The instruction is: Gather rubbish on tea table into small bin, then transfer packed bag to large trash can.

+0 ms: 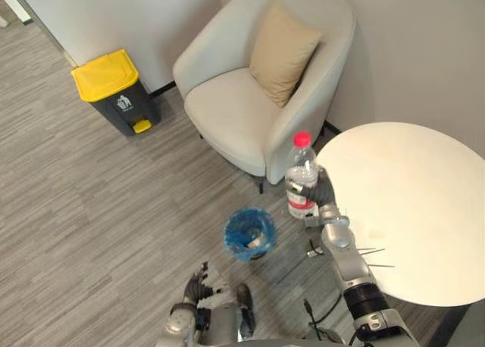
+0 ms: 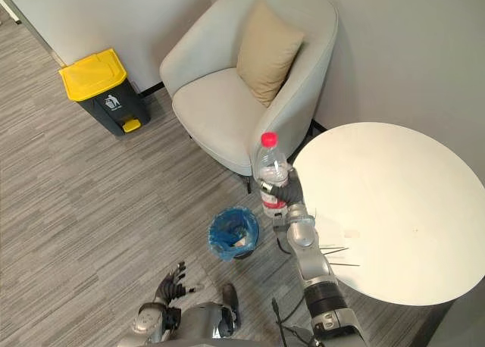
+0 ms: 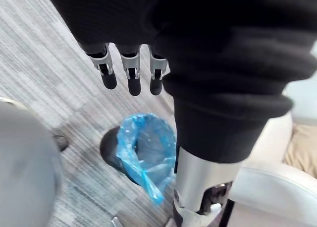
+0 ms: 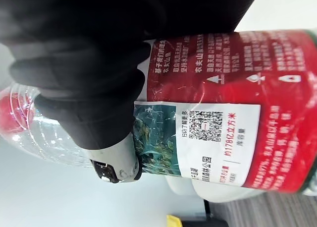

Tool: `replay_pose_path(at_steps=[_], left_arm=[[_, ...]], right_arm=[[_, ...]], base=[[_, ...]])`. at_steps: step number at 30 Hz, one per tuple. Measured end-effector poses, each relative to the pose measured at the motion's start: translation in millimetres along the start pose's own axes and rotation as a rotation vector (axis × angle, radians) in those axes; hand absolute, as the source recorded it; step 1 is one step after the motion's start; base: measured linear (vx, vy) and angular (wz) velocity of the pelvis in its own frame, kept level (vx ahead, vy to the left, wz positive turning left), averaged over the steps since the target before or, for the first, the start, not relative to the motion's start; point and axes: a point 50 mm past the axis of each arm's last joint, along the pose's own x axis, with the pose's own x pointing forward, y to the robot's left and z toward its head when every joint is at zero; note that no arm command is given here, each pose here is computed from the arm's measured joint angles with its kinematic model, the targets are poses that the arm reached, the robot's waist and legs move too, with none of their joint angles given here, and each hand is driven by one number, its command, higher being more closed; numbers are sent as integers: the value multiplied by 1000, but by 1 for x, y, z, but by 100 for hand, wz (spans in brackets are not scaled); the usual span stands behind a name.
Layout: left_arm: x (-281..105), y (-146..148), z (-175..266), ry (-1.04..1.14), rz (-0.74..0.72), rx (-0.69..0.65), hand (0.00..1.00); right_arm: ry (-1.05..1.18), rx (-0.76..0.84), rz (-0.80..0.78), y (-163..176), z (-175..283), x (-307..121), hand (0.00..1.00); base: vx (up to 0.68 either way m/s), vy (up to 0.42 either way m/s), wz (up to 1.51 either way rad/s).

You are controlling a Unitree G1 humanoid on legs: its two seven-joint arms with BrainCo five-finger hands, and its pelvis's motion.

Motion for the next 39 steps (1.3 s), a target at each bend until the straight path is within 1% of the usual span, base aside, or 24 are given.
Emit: replay_pose_path(at_steps=[3, 5, 8, 15, 18, 20, 23, 25, 27, 29, 30, 31, 32, 33, 34, 35, 36, 37, 39], left_arm=[[2, 6, -2, 16, 33, -26, 0], [3, 9, -3, 27, 38, -19, 0], [3, 21, -4, 29, 58, 10, 0], [10, 9, 9, -2, 27, 1, 0], [12, 10, 15, -25, 31, 0, 0], [15, 13, 20, -43, 37, 5, 0], [25, 22, 48, -115, 69, -8, 0], [31, 27, 68, -168, 103, -63, 0], [35, 33, 87, -226, 136, -118, 0], [40, 31, 114, -297, 145, -172, 0], [41, 27, 138, -372, 143, -216, 0], [32, 23, 168, -504, 124, -262, 0], [24, 21, 184, -582, 112, -275, 0], [4, 15, 209, -736, 68, -301, 0], [-19, 12, 219, -850, 32, -324, 0], [-29, 13, 217, -887, 23, -333, 0], [-49, 17, 207, -933, 15, -350, 0], [-57, 20, 200, -943, 14, -358, 0], [-76, 28, 177, -933, 16, -379, 0]], right_arm=[[1, -18, 71, 9, -1, -2, 100], [3, -29, 88, 8, -2, -4, 100], [5, -38, 90, 1, -4, -12, 100], [13, -108, 72, -18, -7, -12, 100], [4, -114, 92, -13, -6, -8, 100], [6, -145, 128, -5, -6, 2, 100], [-38, -227, 190, 8, 12, 34, 100], [-115, -272, 196, 11, 36, 53, 100], [-184, -293, 177, 13, 58, 67, 100], [-246, -308, 126, 6, 78, 78, 100], [-301, -318, 85, 0, 97, 85, 100], [-370, -311, 37, -7, 116, 86, 100], [-403, -306, 8, -12, 125, 86, 100], [-449, -306, -39, -22, 137, 85, 100], [-468, -314, -88, -35, 144, 84, 100], [-471, -323, -104, -40, 146, 84, 100], [-477, -349, -140, -52, 149, 85, 100], [-481, -370, -158, -58, 151, 84, 100], [-501, -458, -210, -81, 161, 84, 100]], base=[[61, 26, 63], [95, -81, 115], [140, -231, 172], [156, -222, 82], [99, 33, -5], [0, 50, -9], [-135, 50, -15], [-190, 52, -37], [-283, 36, -12], [-317, 12, 16], [-339, 8, 21], [-328, 2, 28], [-214, -30, 52], [-161, -51, 64], [-132, -53, 62], [-87, -33, 35], [-53, -5, 10], [-56, 15, 1], [-49, 23, 12]])
